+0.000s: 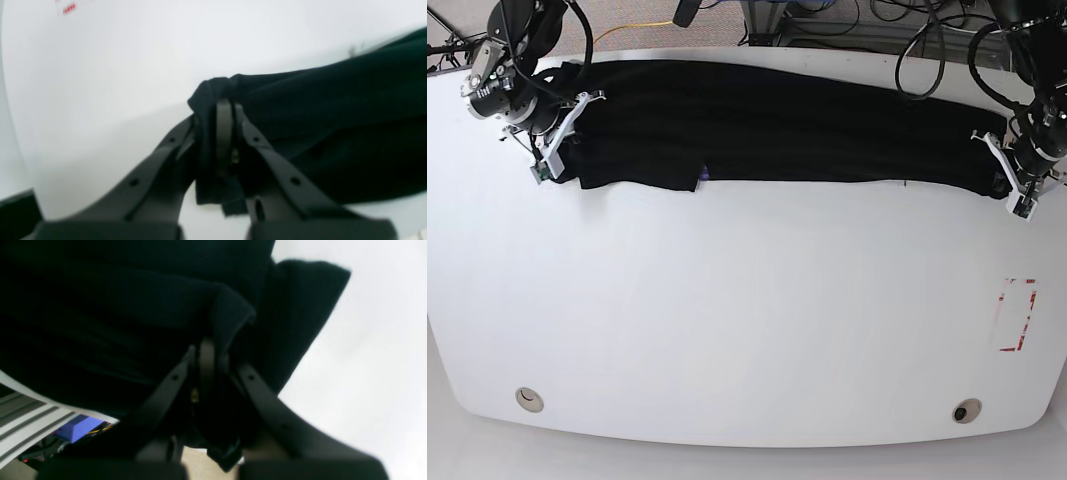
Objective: Fold the T-shirt properly
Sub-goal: 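Lift the shirt side and fold it toward the robot with both grippers, then regrasp the folded shirt ends with both grippers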
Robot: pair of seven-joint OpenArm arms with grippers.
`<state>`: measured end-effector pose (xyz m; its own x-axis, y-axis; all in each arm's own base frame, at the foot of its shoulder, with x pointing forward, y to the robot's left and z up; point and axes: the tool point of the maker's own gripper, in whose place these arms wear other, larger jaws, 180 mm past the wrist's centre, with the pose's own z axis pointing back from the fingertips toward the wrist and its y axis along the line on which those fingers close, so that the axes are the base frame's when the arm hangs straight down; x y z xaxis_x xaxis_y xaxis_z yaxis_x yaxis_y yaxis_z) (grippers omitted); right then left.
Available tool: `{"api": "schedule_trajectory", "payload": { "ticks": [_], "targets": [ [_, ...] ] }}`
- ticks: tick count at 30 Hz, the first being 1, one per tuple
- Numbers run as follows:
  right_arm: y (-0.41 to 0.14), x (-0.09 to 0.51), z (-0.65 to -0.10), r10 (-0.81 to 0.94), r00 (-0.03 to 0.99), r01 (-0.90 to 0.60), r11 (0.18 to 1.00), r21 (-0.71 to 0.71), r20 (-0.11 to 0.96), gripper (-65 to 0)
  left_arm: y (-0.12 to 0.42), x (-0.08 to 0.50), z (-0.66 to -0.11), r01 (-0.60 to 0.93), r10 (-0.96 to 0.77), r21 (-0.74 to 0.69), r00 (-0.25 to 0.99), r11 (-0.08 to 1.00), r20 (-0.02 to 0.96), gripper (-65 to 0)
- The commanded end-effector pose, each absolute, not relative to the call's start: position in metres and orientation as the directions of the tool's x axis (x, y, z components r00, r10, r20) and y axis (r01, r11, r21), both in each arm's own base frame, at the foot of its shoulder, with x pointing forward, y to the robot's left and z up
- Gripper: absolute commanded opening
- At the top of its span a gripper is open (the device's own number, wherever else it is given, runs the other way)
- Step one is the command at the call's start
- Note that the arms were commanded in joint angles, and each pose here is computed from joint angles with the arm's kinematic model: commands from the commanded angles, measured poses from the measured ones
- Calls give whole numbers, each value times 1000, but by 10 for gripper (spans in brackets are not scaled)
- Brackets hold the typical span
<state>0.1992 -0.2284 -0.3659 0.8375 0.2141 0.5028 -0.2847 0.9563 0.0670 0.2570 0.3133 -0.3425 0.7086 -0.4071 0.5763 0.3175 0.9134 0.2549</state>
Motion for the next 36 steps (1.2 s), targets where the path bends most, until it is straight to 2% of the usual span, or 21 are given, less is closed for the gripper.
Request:
{"api": "schedule_trajectory", "payload": {
  "ticks": [1, 4, 7, 9, 14, 15, 16, 18, 21, 23, 26, 31, 35, 36],
  "targets": [
    [-233, 202, -359, 226, 824, -288, 957, 40, 520, -650, 320, 258, -333, 315, -426, 288, 697, 904, 577, -650],
    [-233, 197, -361, 225, 830, -288, 957, 46, 510, -640, 326, 249, -338, 327, -438, 293, 714, 898, 546, -650],
    [-233, 196, -363, 225, 833, -286, 957, 45, 506, -583, 331, 245, -338, 341, -455, 305, 719, 889, 525, -650],
    [-233, 191, -365, 223, 839, -285, 957, 50, 496, -463, 331, 245, -338, 341, -457, 306, 720, 889, 523, -628],
    [-232, 186, -368, 220, 845, -284, 957, 59, 488, -100, 332, 245, -338, 338, -454, 307, 720, 890, 524, -397],
    [-231, 186, -367, 220, 843, -285, 957, 61, 491, -30, 331, 246, -338, 340, -455, 305, 719, 890, 526, -369],
    [-231, 187, -365, 221, 840, -287, 956, 60, 496, -3, 330, 246, -338, 340, -454, 303, 718, 890, 528, -361],
    [-225, 193, -355, 218, 814, -299, 952, 67, 539, 0, 330, 247, -337, 342, -455, 303, 715, 890, 530, -357],
    [-226, 200, -338, 141, 769, -275, 953, 124, 623, -36, 328, 249, -334, 342, -455, 302, 706, 890, 543, -357],
    [-224, 206, -326, 95, 734, -273, 948, 165, 673, -63, 319, 256, -328, 341, -428, 259, 683, 904, 593, -357],
    [-220, 218, -315, 82, 698, -292, 940, 178, 711, -82, 317, 261, -315, 327, -376, 203, 657, 923, 653, -357],
    [-218, 221, -313, 77, 690, -297, 937, 184, 720, -101, 330, 254, -302, 291, -309, 142, 684, 946, 660, -357],
    [-205, 220, -319, 63, 698, -307, 926, 219, 713, -254, 352, 246, -291, 213, -244, 131, 694, 968, 677, -357],
    [-201, 220, -321, 66, 702, -316, 921, 227, 709, -315, 362, 240, -293, 181, -212, 116, 711, 976, 671, -357]
  ]
}}
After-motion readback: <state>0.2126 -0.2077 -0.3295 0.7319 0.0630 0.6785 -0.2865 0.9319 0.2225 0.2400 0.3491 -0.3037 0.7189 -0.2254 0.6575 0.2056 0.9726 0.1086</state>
